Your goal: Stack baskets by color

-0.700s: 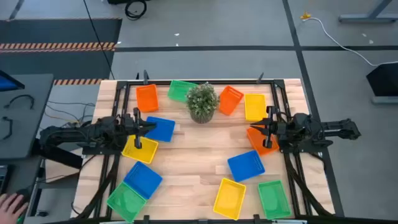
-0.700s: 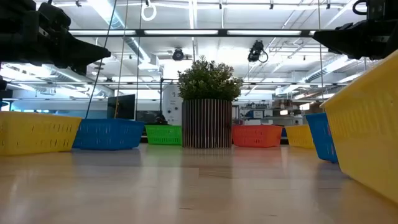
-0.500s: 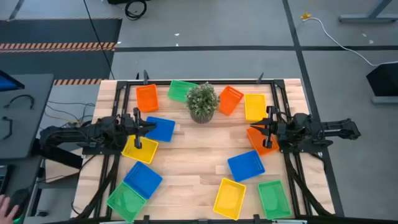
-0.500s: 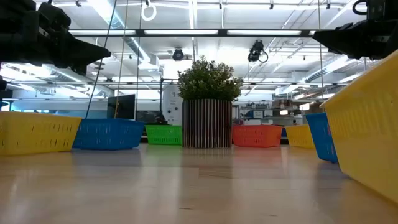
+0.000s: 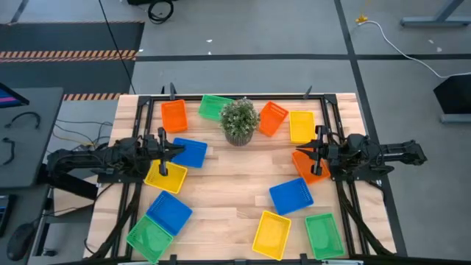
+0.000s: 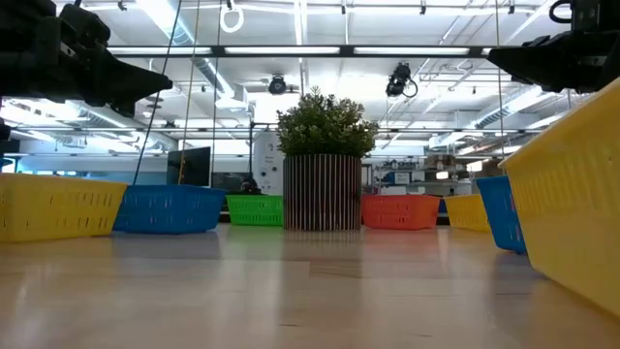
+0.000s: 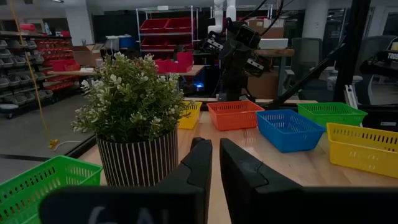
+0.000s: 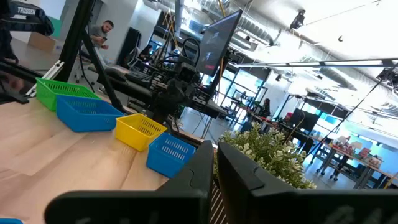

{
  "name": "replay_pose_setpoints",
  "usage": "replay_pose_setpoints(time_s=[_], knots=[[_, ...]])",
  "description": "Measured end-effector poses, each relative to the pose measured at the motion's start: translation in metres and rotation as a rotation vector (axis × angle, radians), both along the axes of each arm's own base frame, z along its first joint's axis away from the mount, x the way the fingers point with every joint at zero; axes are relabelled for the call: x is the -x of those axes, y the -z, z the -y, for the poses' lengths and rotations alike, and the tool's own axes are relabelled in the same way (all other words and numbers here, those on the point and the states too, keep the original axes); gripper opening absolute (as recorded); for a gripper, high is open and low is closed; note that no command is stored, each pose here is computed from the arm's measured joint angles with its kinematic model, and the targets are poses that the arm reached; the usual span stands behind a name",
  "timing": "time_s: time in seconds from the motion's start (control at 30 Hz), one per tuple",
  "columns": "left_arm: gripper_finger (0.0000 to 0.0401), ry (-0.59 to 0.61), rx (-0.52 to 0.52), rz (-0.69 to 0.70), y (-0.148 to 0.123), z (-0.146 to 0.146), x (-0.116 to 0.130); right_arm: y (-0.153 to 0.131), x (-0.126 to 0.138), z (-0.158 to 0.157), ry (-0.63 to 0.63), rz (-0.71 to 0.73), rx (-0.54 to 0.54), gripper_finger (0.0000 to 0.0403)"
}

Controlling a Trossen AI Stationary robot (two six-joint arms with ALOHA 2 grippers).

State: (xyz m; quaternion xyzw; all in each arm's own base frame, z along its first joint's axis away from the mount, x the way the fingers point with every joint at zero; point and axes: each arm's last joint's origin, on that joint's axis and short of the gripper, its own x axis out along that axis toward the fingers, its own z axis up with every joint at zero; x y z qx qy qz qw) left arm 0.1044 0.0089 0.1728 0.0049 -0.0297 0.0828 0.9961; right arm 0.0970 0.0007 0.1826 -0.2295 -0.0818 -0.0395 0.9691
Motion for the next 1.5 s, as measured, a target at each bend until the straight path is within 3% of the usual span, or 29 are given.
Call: replay_pose_setpoints(time_s=[1.5], knots=[[0.0036, 0.0, 0.0, 0.0, -0.0001, 0.0, 0.0, -0.0006, 0.0001, -0.0003, -0.012, 0.007, -0.006, 0.0029]])
